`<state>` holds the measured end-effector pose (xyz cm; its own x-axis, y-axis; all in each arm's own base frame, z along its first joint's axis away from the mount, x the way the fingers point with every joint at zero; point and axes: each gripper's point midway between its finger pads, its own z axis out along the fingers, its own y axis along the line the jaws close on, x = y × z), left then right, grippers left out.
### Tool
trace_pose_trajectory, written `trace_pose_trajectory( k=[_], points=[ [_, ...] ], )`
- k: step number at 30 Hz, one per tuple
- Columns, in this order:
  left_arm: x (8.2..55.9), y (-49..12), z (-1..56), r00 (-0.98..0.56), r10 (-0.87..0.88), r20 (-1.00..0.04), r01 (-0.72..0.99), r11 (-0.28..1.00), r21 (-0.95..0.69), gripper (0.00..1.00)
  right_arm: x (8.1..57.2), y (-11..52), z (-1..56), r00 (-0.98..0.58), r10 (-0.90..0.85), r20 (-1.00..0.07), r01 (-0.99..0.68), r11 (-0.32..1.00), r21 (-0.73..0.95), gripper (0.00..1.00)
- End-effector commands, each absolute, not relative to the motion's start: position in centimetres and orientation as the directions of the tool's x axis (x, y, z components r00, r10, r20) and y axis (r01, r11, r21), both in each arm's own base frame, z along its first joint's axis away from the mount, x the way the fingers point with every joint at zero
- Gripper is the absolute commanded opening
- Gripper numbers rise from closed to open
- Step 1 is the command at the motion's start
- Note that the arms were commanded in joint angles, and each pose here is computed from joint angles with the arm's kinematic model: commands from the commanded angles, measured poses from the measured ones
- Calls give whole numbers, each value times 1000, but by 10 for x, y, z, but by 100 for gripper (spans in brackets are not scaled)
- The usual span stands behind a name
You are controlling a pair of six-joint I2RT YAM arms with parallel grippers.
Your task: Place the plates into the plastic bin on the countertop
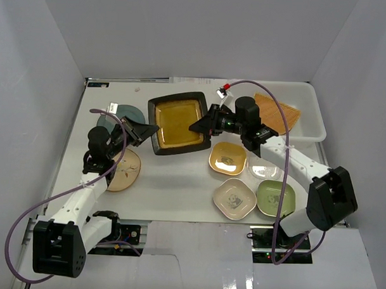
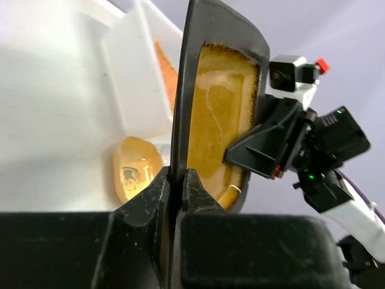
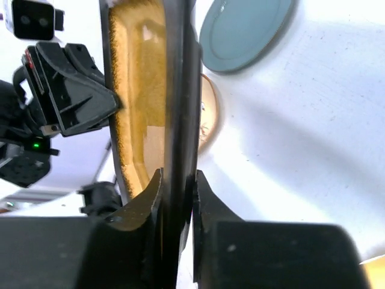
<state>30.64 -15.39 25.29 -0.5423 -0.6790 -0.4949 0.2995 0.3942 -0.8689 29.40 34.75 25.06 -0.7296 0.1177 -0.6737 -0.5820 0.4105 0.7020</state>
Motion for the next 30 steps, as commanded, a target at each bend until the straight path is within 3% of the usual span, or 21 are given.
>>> trace_pose_trajectory(
  k=[1, 2, 4, 5, 7, 8, 12, 17, 30],
  points=[
    [305, -162, 305, -531, -670, -519, 396, 345, -851, 9, 296, 336, 300, -584, 194, -789, -705, 361, 610, 8],
    [305, -162, 310, -521, -655, -548, 415, 367, -833, 30, 299, 330, 305, -585, 217, -782, -692, 369, 620, 8],
    [302, -162, 302, -544, -629, -555, 389, 397, -831, 56, 308, 312, 321, -561, 265, -784, -684, 385, 619, 8],
    [302, -160, 304, -525, -602, -602, 412, 439, -798, 75, 311, 306, 325, -566, 283, -774, -673, 385, 632, 8],
    [295, -154, 293, -535, -573, -621, 362, 508, -781, 84, 332, 273, 337, -534, 349, -770, -642, 427, 638, 8],
    [295, -143, 298, -467, -556, -688, 369, 585, -723, 88, 349, 245, 343, -519, 400, -756, -606, 452, 655, 8],
    [281, -115, 269, -424, -510, -748, 247, 730, -637, 92, 392, 163, 346, -454, 519, -724, -482, 540, 690, 8],
    [257, -115, 236, -471, -450, -759, 236, 764, -600, 93, 440, 64, 297, -402, 615, -679, -240, 645, 726, 8],
    [240, -135, 223, -504, -305, -808, 321, 802, -503, 94, 504, 2, 184, -500, 605, -619, 55, 736, 675, 8]
  ],
)
